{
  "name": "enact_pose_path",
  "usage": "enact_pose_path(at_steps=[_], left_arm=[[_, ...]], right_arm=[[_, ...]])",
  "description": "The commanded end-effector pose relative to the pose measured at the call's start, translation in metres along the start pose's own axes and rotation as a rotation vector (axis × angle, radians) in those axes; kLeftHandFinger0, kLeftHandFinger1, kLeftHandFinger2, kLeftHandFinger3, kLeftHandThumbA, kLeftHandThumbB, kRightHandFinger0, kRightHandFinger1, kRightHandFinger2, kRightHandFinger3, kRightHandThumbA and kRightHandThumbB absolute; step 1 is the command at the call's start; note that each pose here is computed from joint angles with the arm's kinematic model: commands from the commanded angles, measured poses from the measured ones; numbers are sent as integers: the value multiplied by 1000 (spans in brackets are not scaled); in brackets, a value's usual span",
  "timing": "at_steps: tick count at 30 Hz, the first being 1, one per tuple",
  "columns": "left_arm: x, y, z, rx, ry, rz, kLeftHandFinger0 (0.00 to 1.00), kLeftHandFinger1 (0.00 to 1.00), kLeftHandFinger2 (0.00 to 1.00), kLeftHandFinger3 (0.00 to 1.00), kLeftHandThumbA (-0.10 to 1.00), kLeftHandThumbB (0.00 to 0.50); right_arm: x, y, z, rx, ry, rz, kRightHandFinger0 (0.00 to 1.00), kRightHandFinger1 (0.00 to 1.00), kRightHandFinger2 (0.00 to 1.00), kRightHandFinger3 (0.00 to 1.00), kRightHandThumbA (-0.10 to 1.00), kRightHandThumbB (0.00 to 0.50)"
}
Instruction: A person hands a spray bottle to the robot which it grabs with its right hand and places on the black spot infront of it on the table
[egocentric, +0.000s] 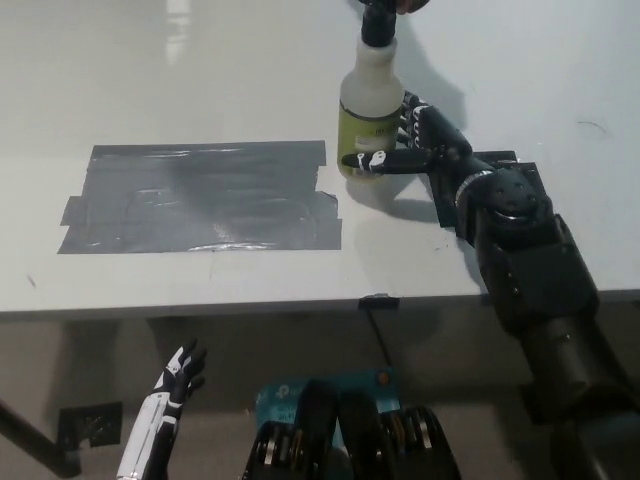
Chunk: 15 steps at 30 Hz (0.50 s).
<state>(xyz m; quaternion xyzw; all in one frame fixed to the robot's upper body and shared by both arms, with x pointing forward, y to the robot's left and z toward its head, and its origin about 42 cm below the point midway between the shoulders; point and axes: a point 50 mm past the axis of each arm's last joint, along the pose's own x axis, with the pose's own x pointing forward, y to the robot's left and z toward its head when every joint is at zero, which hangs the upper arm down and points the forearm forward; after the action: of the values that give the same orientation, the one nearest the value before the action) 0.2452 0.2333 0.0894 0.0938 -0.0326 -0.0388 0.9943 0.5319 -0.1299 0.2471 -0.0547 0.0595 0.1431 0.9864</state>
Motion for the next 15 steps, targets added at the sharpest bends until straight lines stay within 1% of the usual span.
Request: enact_pose_path(at_steps=[1, 3, 6, 10, 12, 13, 15], left_arm=[[2, 0, 6, 10, -48, -15, 1000, 1000, 1000, 1000, 1000, 8], [2, 0, 6, 13, -53, -13, 1000, 1000, 1000, 1000, 1000, 0], [2, 0, 6, 13, -54, -11, 1000, 1000, 1000, 1000, 1000, 6], [2, 0, 6, 24, -60, -13, 1000, 1000, 1000, 1000, 1000, 0], [2, 0, 6, 22, -52, -12, 1000, 1000, 1000, 1000, 1000, 2], [3, -1, 7, 7, -47, -12, 1000, 1000, 1000, 1000, 1000, 18], [2, -1, 9, -1, -42, -15, 1000, 1000, 1000, 1000, 1000, 19]], right_arm=[[12, 5, 45, -51, -117, -24, 1000, 1000, 1000, 1000, 1000, 500], [15, 6, 48, -59, -122, -30, 1000, 1000, 1000, 1000, 1000, 500], [21, 6, 52, -63, -133, -30, 1000, 1000, 1000, 1000, 1000, 500], [25, 8, 59, -12, -142, -34, 1000, 1000, 1000, 1000, 1000, 500], [27, 11, 63, -10, -153, -30, 1000, 1000, 1000, 1000, 1000, 500], [28, 14, 69, -10, -166, -24, 1000, 1000, 1000, 1000, 1000, 500], [29, 18, 74, -14, -189, 0, 1000, 1000, 1000, 1000, 1000, 500]])
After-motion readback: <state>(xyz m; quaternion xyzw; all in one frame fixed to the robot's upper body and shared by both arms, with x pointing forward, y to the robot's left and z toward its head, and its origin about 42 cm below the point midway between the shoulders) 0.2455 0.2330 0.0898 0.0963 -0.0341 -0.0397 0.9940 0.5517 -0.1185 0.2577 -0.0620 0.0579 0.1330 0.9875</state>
